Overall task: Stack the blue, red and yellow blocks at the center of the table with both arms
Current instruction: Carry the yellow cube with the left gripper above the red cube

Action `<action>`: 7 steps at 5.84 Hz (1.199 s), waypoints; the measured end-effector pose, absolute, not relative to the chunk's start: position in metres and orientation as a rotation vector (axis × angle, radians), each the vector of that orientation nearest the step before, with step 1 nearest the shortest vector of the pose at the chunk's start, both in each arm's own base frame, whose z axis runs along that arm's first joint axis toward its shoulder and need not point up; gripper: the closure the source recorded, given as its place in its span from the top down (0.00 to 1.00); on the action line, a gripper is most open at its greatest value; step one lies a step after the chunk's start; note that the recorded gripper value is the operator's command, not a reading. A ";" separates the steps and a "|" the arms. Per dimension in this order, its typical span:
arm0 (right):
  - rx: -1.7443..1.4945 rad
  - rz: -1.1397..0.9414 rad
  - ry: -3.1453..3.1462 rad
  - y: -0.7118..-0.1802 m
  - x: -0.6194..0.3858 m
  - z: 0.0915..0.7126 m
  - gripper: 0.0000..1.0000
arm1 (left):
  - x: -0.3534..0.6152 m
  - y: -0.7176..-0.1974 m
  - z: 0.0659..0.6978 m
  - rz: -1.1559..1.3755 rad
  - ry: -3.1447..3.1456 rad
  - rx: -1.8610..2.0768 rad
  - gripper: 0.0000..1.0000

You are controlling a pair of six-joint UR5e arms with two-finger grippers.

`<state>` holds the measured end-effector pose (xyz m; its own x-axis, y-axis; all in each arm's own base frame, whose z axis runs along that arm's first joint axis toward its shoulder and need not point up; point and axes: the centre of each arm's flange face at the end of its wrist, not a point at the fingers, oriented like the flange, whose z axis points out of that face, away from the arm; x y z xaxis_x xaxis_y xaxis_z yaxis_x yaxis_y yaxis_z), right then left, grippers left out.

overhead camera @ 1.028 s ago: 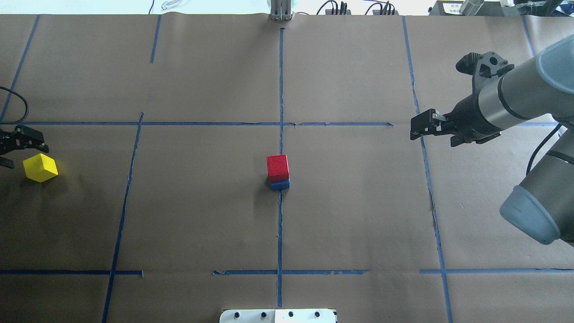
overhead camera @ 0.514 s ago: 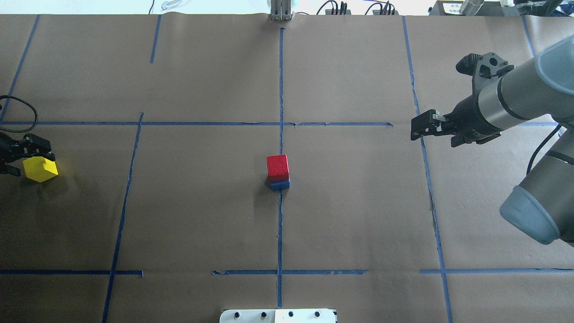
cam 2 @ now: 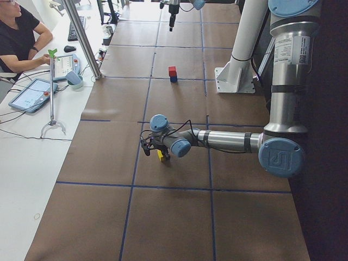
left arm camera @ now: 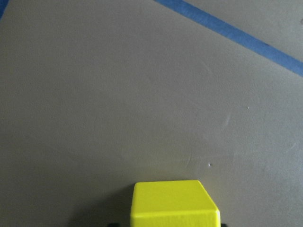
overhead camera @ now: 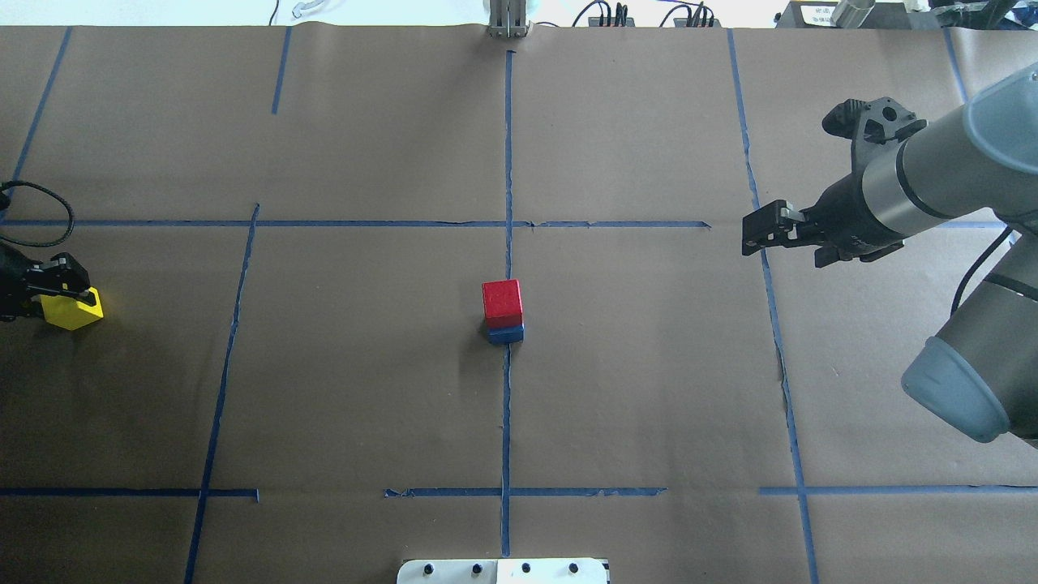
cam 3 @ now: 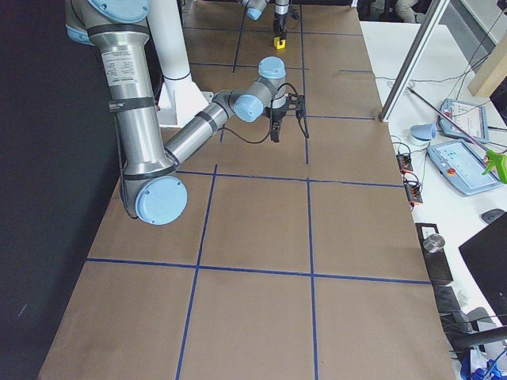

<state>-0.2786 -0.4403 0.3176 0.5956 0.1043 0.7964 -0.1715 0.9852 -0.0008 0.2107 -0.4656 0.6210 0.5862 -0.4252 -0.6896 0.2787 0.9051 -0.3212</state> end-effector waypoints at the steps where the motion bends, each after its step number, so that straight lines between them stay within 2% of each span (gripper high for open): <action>1: 0.078 0.159 -0.920 -0.440 -0.279 0.317 1.00 | 0.212 -0.467 0.599 -0.400 0.878 -0.169 0.00; 2: 0.078 0.157 -0.922 -0.440 -0.278 0.317 1.00 | 0.224 -0.472 0.555 -0.363 0.920 -0.136 0.00; 4: 0.078 0.159 -0.925 -0.441 -0.274 0.317 1.00 | 0.301 -0.477 0.406 -0.200 1.017 -0.081 0.00; 6: 0.062 0.143 -0.931 -0.443 -0.246 0.331 1.00 | 0.383 -0.427 0.242 -0.067 0.997 -0.048 0.00; 7: 0.062 0.141 -0.930 -0.446 -0.229 0.339 1.00 | 0.420 -0.398 0.189 -0.039 0.956 -0.012 0.00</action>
